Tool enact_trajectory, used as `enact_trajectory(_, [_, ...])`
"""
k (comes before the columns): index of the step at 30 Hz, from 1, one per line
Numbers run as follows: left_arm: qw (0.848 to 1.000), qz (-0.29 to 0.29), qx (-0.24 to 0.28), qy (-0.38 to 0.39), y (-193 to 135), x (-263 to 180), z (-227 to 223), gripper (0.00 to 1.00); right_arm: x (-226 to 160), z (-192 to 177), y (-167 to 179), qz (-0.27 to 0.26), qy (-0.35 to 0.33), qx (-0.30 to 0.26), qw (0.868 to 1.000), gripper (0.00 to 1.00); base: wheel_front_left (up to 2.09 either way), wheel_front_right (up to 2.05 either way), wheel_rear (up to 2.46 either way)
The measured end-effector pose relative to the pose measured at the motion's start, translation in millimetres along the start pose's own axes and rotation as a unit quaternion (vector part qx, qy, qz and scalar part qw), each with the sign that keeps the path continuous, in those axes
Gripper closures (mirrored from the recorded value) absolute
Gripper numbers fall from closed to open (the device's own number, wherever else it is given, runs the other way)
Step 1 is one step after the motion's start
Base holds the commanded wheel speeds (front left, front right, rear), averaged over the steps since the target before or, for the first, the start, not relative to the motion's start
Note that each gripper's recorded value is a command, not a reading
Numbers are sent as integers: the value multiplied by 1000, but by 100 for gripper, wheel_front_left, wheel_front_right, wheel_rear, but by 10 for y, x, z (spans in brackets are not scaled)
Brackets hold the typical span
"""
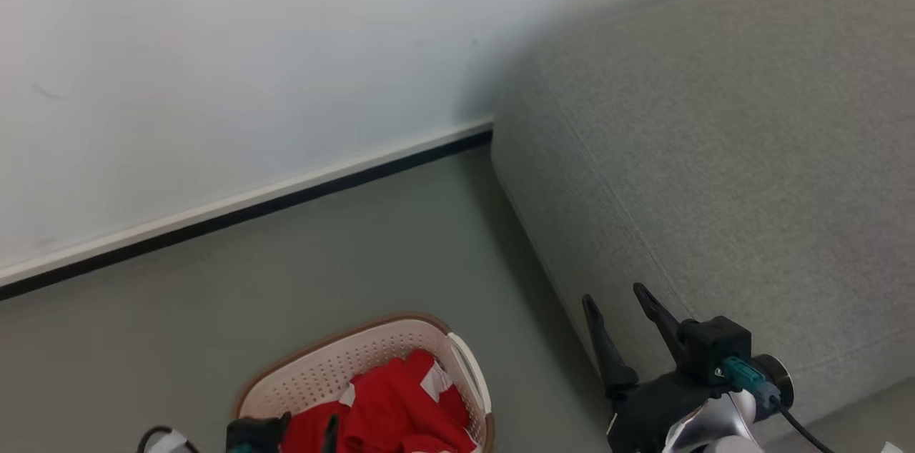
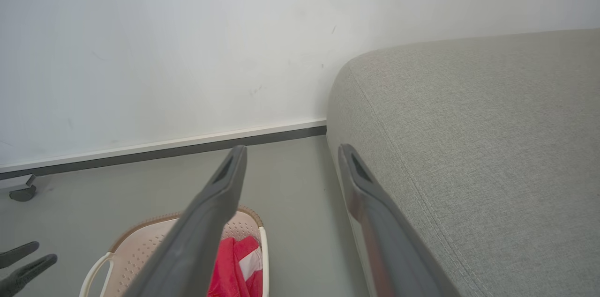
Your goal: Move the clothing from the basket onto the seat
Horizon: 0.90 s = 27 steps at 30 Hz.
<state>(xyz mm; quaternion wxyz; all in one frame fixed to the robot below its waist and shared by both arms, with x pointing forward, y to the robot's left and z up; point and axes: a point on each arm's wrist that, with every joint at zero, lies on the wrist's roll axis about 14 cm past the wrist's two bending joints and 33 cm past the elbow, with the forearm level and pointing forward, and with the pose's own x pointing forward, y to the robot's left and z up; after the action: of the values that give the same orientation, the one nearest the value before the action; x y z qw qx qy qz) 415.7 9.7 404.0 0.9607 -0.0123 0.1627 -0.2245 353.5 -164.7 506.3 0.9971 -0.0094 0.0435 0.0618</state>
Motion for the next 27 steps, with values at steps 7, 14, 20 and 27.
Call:
enact_trajectory(7, [996,-50,26,70,-206,521,-310,0,137,-102,-115,-16,8,9,1000,0,0,0,0])
enact_trajectory(14, [983,-90,65,147,-173,1104,-740,0,262,-335,-451,-66,25,29,997,0,0,0,0])
enact_trajectory(20, [975,-102,61,186,-115,1451,-1098,0,381,-528,-659,-95,39,33,994,0,0,0,0])
enact_trajectory(27, [958,-104,67,257,71,1630,-1701,0,485,-890,-661,-98,79,46,991,0,12,12,12])
